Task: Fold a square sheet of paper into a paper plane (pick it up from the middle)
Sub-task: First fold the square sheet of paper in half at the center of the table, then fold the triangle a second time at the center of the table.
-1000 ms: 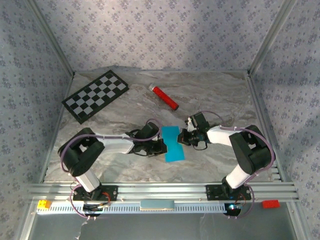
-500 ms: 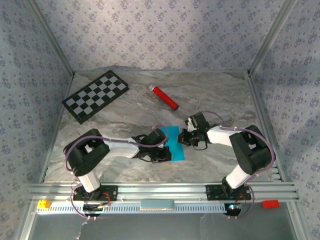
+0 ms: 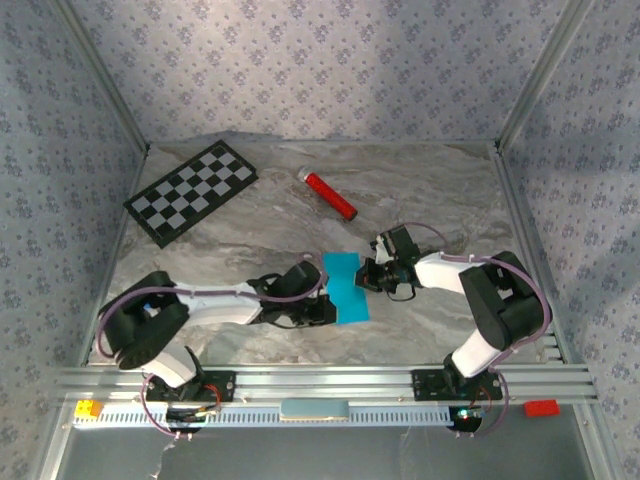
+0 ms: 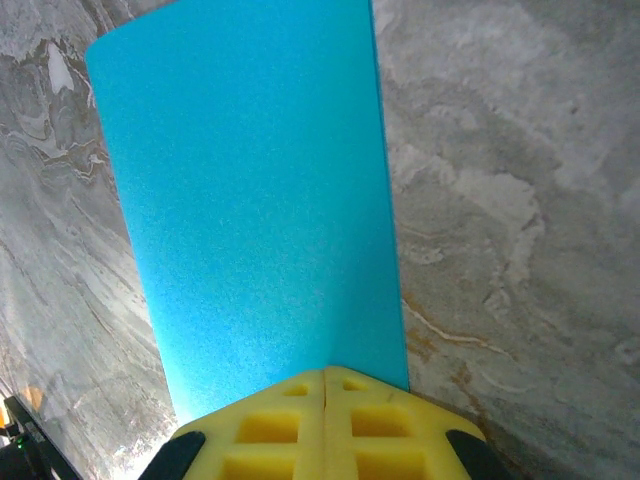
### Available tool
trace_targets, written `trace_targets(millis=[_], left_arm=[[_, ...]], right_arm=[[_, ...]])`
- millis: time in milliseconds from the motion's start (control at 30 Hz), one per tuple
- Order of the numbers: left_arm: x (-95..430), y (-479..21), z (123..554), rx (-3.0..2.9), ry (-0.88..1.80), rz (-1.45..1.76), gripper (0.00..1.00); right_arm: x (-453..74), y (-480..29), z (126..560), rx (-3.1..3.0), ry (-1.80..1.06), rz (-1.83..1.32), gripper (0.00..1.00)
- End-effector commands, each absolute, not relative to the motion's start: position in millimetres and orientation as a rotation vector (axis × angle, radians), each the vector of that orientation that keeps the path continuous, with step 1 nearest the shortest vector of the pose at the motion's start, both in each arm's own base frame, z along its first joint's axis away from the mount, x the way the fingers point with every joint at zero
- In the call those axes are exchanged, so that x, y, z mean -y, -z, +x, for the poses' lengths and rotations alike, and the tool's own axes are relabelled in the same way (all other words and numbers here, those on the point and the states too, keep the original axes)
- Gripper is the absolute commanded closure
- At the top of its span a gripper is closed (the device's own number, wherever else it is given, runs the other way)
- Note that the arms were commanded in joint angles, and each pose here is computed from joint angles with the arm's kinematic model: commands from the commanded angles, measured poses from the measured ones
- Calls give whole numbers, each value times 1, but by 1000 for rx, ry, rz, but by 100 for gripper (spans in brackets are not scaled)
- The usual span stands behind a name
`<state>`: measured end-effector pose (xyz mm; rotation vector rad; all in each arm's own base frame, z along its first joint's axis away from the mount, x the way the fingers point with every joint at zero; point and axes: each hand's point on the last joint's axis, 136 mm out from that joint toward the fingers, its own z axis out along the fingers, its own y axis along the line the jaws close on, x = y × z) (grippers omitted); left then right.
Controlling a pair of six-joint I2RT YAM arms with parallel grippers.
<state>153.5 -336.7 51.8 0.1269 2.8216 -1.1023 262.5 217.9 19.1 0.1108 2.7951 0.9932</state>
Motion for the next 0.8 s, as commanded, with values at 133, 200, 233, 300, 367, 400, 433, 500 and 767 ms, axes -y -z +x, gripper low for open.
trace_targets(millis=[133, 200, 233, 300, 367, 400, 433, 500, 767], left_arm=[[327, -100, 222, -2675, 1128, 13, 88], [331, -105, 237, -2662, 1137, 4, 88], [335, -108, 244, -2659, 1145, 13, 88], [340, -105, 256, -2670, 1117, 22, 89], [344, -96, 268, -2691, 1080, 5, 90], [346, -92, 274, -2696, 1076, -7, 90], [348, -87, 280, -2704, 1076, -17, 91], [351, -78, 289, -2721, 1064, -28, 93], [355, -49, 313, -2756, 1016, -52, 93]], right_arm=[[-214, -55, 253, -2711, -1040, 43, 80], [-206, -67, 251, -2684, -1030, 60, 75], [-201, -72, 248, -2678, -1026, 76, 72], [-192, -75, 240, -2684, -1000, 117, 67], [-184, -75, 229, -2689, -990, 163, 67], [-182, -75, 225, -2682, -1003, 177, 67], [-181, -75, 220, -2681, -1016, 200, 67], [-178, -74, 212, -2685, -1035, 235, 67], [-180, -58, 188, -2728, -1097, 276, 70]])
